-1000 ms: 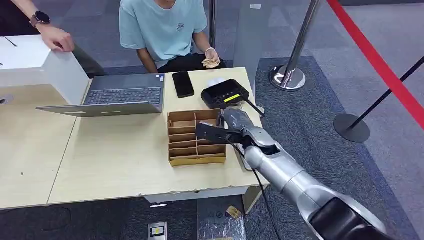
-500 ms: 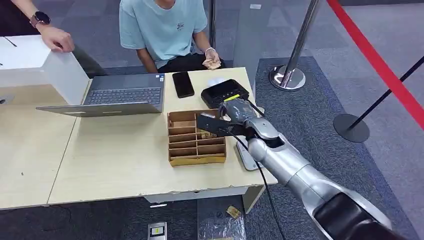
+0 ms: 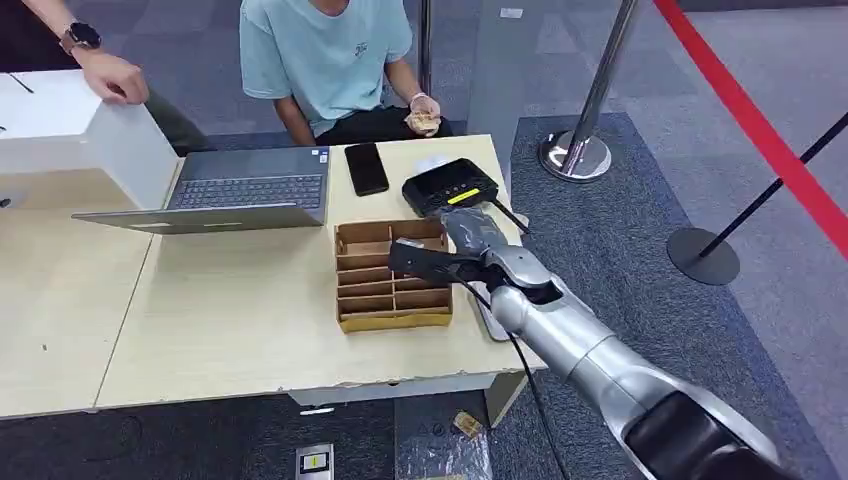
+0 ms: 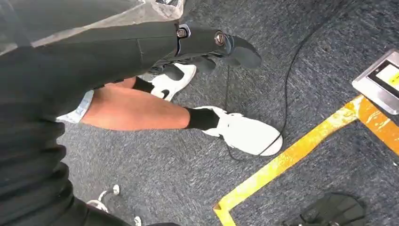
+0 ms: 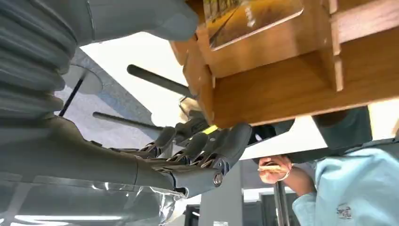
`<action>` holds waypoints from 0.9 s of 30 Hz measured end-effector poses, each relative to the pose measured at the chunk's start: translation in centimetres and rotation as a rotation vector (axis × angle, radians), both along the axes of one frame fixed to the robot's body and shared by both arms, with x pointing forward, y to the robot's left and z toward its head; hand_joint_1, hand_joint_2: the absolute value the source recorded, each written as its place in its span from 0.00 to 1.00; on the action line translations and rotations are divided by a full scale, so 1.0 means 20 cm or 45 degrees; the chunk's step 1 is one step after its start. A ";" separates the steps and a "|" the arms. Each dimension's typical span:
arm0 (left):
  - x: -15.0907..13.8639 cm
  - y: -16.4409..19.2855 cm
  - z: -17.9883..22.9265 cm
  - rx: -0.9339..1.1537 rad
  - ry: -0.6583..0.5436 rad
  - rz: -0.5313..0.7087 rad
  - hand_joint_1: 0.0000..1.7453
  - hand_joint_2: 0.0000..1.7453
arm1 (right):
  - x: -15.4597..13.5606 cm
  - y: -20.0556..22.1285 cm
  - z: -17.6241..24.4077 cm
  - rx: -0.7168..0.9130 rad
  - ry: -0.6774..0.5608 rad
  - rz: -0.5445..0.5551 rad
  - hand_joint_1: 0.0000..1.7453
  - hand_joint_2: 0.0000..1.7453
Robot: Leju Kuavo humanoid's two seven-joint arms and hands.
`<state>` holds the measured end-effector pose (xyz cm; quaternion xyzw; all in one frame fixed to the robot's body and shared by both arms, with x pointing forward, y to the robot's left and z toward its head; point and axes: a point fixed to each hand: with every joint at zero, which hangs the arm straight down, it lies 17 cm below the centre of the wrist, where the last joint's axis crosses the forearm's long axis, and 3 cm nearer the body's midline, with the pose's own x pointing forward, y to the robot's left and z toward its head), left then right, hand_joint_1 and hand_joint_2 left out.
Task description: Pass the card to the sensor for recognition and then transmit it.
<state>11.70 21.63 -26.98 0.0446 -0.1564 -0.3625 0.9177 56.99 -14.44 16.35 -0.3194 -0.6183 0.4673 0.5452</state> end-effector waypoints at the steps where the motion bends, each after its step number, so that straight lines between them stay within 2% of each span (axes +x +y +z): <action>1: 0.00 0.00 0.00 0.000 -0.001 0.000 0.00 1.00 | 0.00 0.00 0.00 0.000 -0.001 0.002 0.34 1.00; 12: 0.00 0.00 0.00 0.006 0.001 -0.007 0.00 1.00 | -0.01 0.07 0.00 0.015 -0.002 0.025 0.41 1.00; 22: 0.01 0.00 0.00 0.005 0.000 -0.010 0.00 1.00 | -0.02 0.15 0.00 0.038 -0.001 0.054 0.35 1.00; 27: 0.00 -0.01 0.00 0.004 0.002 -0.007 0.00 1.00 | -0.02 0.14 0.00 0.030 -0.003 0.044 0.37 1.00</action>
